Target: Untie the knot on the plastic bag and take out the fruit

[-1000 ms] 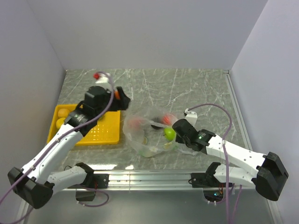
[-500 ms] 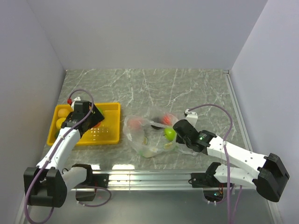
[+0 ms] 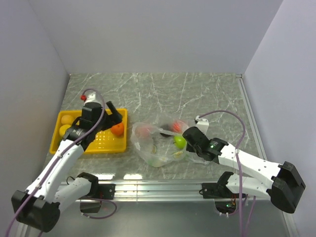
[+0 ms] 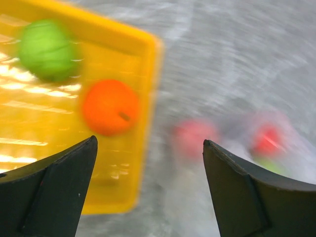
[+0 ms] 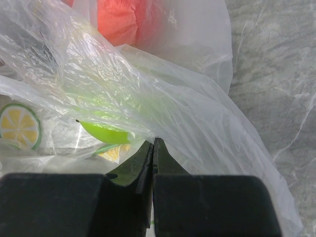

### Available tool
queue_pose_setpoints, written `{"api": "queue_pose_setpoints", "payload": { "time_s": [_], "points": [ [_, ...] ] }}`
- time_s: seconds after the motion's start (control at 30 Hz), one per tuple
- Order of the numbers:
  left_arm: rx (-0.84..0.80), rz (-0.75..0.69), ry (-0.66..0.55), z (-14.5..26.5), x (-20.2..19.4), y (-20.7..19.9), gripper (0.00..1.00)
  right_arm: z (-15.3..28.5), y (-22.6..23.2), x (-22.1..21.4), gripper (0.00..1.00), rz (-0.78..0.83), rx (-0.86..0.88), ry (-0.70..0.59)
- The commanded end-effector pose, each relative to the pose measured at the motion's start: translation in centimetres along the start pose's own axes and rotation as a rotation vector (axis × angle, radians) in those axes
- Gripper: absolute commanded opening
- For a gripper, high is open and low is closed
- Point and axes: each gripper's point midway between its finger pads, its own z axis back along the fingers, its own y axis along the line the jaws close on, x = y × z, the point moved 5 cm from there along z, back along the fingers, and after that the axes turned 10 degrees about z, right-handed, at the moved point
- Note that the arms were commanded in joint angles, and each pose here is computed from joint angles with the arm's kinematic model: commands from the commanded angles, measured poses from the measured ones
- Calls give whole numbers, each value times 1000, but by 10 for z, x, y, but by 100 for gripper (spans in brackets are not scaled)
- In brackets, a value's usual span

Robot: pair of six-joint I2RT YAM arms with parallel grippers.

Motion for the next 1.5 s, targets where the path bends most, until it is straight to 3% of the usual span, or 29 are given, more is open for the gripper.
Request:
{"api": "queue_pose_setpoints", "payload": {
  "time_s": [0.0,0.2,0.43,0.63,0.87,1.07,1.33,1.43,1.47],
  "points": [
    [-243,-75,-22,39,-1,-64,90,-3,-7,1,0,-24,-40,-33],
    [-513,-179,92,75,-54,-144,81,3,-9,9,0,-43,-20,-89],
    [-596,-227,261,57,-152,-207,76,7,-12,10,0,-67,-21,-96],
    [-442,-235,309,6,-205,-205,74,11,-12,14,0,-84,-8,-105],
    [-377,-233,307,-39,-239,-206,88,13,-6,12,0,-98,47,-87],
    [-335,-160,311,-68,-254,-208,93,14,-4,10,0,-98,71,-84],
    [-309,-149,337,-104,-277,-213,88,11,2,4,0,-97,105,-49],
    [-270,-156,359,-112,-286,-206,80,10,0,3,0,-93,98,-47],
    [-260,-154,366,-113,-288,-202,73,10,1,3,0,-94,98,-49]
  ]
}}
